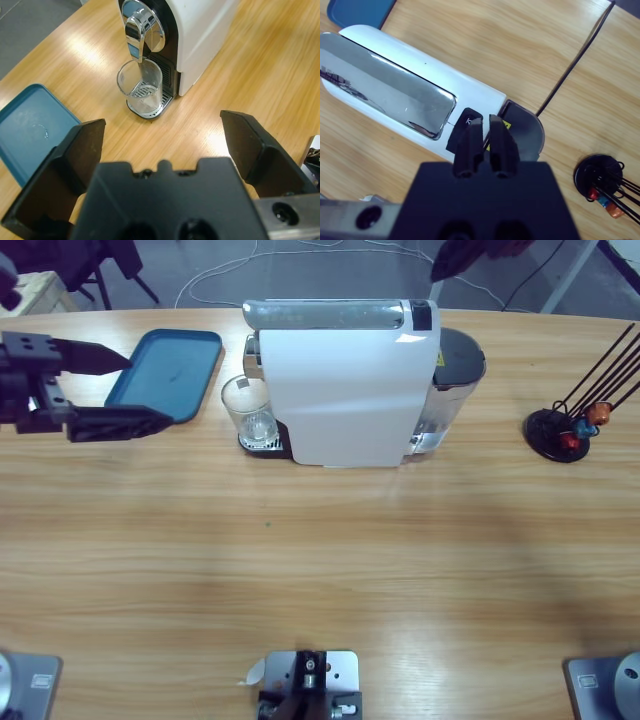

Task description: Pour coffee

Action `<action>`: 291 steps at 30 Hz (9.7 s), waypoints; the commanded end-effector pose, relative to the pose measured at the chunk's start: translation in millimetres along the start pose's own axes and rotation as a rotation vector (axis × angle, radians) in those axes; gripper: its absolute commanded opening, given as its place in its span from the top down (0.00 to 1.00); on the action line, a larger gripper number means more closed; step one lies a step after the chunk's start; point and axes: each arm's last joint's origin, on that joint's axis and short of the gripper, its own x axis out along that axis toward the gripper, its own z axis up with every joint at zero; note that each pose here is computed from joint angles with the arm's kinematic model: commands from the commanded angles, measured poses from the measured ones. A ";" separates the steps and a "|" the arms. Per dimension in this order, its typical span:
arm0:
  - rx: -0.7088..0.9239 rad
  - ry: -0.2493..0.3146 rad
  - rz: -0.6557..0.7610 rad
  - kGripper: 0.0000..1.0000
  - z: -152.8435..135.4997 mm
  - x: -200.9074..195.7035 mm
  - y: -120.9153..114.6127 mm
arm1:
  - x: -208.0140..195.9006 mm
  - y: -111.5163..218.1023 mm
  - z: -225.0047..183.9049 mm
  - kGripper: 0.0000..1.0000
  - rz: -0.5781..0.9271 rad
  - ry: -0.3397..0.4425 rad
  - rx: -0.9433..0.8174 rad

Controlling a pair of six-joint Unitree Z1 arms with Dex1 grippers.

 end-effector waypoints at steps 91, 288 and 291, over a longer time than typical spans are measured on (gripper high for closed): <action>-0.012 0.047 -0.018 0.00 -24.8 5.5 -6.8 | -83.9 20.1 -38.0 0.00 0.035 -0.041 -0.094; 0.096 -0.122 -0.247 1.00 -56.8 162.0 78.7 | -22.1 -1.8 -261.6 0.00 0.032 -0.058 -0.243; 0.087 -0.128 -0.239 1.00 -55.4 151.9 75.0 | -23.4 -1.9 -262.1 0.00 0.032 -0.062 -0.243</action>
